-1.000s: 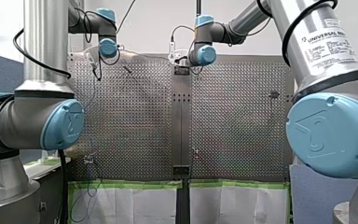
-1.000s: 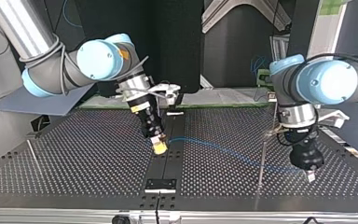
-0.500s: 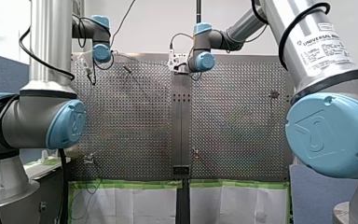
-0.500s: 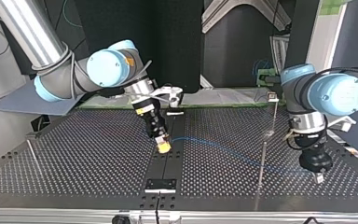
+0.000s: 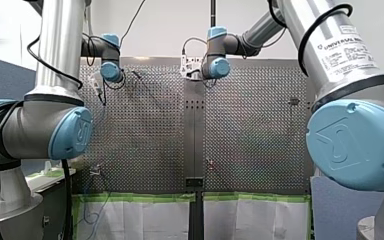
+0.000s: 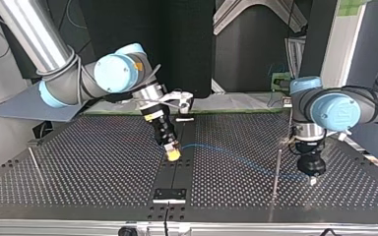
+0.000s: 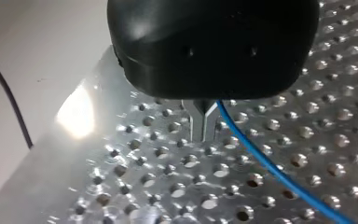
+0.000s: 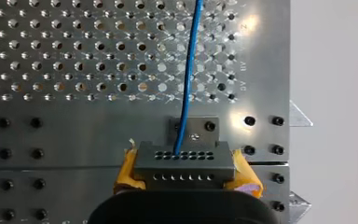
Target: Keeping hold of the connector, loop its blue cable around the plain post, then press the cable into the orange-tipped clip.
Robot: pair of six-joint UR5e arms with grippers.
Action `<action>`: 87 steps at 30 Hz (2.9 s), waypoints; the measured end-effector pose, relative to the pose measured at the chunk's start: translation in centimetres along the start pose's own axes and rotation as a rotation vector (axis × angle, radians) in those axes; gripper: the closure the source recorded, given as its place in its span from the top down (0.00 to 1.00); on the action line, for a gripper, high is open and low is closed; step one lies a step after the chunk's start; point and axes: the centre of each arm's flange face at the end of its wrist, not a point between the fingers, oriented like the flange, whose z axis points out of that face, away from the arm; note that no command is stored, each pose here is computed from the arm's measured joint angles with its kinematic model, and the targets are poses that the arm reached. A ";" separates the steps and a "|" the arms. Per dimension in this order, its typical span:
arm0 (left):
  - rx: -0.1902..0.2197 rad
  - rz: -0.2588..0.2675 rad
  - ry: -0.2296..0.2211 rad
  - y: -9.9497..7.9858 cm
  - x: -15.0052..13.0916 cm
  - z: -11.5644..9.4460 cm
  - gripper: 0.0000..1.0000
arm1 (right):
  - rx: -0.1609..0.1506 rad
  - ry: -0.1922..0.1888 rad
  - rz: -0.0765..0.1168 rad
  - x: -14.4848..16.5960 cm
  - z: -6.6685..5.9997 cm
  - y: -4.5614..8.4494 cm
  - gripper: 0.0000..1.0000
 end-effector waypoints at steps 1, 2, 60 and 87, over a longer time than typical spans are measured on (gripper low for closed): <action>0.004 -0.005 0.001 0.1 0.3 0.0 0.02 | -0.002 -0.005 -0.001 -0.3 0.1 0.0 0.00; 0.007 -0.008 0.002 0.2 0.6 -0.1 0.02 | -0.004 -0.012 -0.003 -0.7 0.1 0.1 0.00; 0.065 -0.040 0.120 0.4 7.1 -0.5 1.00 | -0.186 -0.406 -0.067 -34.7 -3.6 -2.8 0.00; 0.023 -0.013 0.175 1.8 8.7 0.6 1.00 | -0.351 -0.476 0.042 -51.4 -8.0 1.2 0.00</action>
